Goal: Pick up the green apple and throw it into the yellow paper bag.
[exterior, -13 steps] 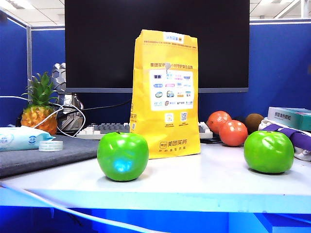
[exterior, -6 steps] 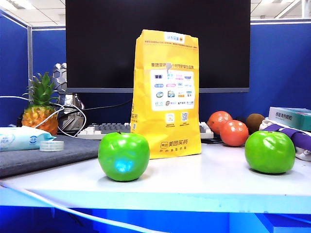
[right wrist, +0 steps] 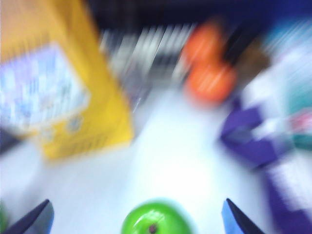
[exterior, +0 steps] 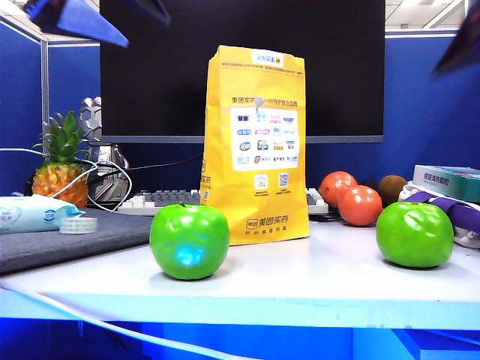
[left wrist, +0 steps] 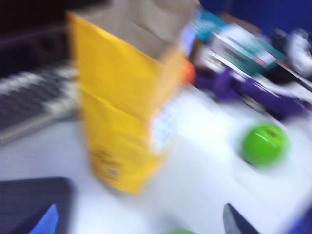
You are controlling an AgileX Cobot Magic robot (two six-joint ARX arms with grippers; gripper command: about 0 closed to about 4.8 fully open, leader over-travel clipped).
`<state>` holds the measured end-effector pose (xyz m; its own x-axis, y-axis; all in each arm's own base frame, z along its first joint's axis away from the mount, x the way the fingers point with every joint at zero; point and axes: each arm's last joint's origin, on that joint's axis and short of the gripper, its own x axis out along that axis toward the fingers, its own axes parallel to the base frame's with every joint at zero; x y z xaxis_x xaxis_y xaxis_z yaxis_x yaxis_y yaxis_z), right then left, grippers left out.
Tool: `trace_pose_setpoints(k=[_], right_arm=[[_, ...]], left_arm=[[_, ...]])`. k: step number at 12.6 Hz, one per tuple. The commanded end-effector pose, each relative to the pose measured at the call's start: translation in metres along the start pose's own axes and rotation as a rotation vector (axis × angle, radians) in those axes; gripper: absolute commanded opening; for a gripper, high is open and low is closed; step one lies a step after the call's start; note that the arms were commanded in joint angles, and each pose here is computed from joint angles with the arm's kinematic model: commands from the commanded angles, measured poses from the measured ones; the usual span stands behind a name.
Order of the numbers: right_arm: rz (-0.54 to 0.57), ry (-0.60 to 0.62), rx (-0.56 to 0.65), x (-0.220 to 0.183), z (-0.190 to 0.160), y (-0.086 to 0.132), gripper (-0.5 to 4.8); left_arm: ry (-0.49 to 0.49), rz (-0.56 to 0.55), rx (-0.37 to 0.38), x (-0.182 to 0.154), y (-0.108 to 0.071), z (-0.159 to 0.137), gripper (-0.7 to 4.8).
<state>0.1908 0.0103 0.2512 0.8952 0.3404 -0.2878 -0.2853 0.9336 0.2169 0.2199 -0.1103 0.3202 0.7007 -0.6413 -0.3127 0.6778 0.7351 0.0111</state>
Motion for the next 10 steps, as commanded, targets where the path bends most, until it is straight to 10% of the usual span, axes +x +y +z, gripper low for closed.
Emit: trace_pose_setpoints(k=[1,6,10], right_arm=[[0.068,0.209,-0.041,0.043,0.002,-0.013,4.79],[0.147,0.497,0.027,0.091,-0.041,-0.02,4.79],[0.069,0.534,-0.054,0.1,-0.049,-0.008,4.79]], left_arm=[[0.072,-0.244,0.0,0.012,-0.021,-0.008,4.79],[0.088,-0.41,0.041,0.03,-0.069,-0.01,4.79],[0.079,-0.409,0.043,0.032,-0.069,-0.009,4.79]])
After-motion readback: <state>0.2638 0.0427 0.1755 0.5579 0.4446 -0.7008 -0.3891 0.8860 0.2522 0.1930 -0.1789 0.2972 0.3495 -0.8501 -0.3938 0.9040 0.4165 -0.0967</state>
